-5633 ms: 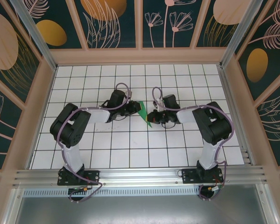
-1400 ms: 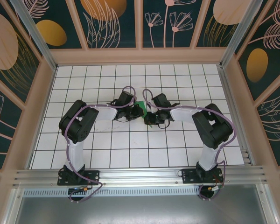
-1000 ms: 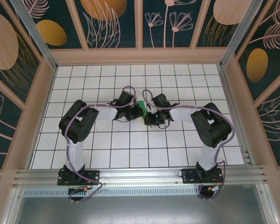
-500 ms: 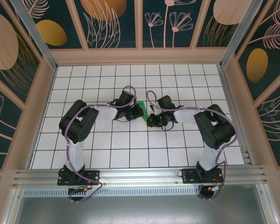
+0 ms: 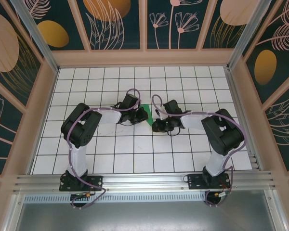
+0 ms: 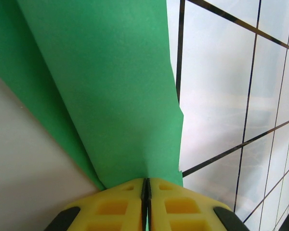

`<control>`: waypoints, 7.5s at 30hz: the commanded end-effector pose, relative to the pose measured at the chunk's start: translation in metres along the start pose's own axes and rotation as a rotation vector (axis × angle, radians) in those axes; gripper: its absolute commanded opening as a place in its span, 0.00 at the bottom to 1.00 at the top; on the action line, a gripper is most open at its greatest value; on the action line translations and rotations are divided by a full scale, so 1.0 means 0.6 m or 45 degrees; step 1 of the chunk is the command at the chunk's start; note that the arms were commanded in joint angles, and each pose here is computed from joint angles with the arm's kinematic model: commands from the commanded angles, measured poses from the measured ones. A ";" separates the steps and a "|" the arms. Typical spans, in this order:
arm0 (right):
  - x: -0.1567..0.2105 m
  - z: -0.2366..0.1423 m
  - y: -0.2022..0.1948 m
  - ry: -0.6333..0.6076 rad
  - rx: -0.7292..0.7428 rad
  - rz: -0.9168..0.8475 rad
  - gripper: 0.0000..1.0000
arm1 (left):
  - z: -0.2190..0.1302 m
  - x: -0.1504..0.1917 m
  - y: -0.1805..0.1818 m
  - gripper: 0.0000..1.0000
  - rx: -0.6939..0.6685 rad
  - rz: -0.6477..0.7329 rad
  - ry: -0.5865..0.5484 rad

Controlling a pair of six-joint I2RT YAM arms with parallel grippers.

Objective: Fold a paper plane with a square sheet of paper (pick it up from the middle)

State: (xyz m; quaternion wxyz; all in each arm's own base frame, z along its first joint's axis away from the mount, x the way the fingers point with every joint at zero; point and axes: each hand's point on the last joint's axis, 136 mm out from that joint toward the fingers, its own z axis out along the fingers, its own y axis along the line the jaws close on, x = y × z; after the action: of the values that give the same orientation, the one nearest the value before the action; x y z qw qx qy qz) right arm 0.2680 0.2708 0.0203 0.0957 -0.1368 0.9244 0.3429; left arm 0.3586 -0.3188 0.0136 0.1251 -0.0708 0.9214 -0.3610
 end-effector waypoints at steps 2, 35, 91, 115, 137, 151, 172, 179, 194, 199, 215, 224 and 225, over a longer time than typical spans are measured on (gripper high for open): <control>0.068 -0.001 -0.027 0.147 0.045 0.080 0.12 | 0.021 -0.005 0.112 0.14 -0.288 -0.045 -0.056; -0.030 0.014 -0.041 0.016 0.053 0.121 0.11 | 0.014 -0.018 0.076 0.14 -0.215 0.023 -0.061; 0.065 0.026 -0.124 0.218 0.296 0.252 0.03 | -0.002 -0.037 0.031 0.11 -0.160 0.151 -0.119; 0.067 0.030 -0.125 0.231 0.283 0.259 0.03 | -0.084 -0.105 -0.063 0.14 0.066 0.319 -0.240; 0.089 0.039 -0.148 0.280 0.331 0.302 0.02 | 0.004 -0.039 0.012 0.13 -0.160 0.278 -0.093; 0.104 0.037 -0.160 0.306 0.372 0.328 0.02 | -0.015 -0.107 0.062 0.14 -0.221 0.221 -0.172; 0.118 0.037 -0.165 0.314 0.380 0.344 0.02 | -0.045 -0.210 0.154 0.14 -0.436 0.216 -0.257; 0.115 0.036 -0.161 0.306 0.370 0.344 0.02 | -0.054 -0.234 0.164 0.14 -0.493 0.217 -0.284; 0.016 0.078 -0.067 0.174 0.163 0.264 0.03 | -0.183 -0.221 -0.004 0.16 -0.050 0.235 -0.470; -0.019 0.093 -0.043 0.126 0.115 0.249 0.03 | -0.160 -0.148 -0.026 0.16 0.115 0.220 -0.369; -0.063 0.090 0.005 0.082 -0.020 0.081 0.04 | -0.031 -0.086 0.036 0.15 -0.056 0.157 -0.134; -0.120 0.053 0.066 -0.030 -0.125 -0.045 0.04 | -0.009 -0.072 0.081 0.15 -0.170 0.132 -0.076; -0.125 0.051 0.071 -0.039 -0.132 -0.059 0.05 | -0.009 -0.072 0.083 0.15 -0.174 0.130 -0.076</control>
State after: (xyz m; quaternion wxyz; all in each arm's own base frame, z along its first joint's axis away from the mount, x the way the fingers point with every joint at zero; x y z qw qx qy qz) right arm 0.3187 0.3248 0.0234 0.0831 -0.1302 0.9126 0.3785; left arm 0.4033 -0.2812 0.0174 0.1919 -0.0311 0.9257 -0.3244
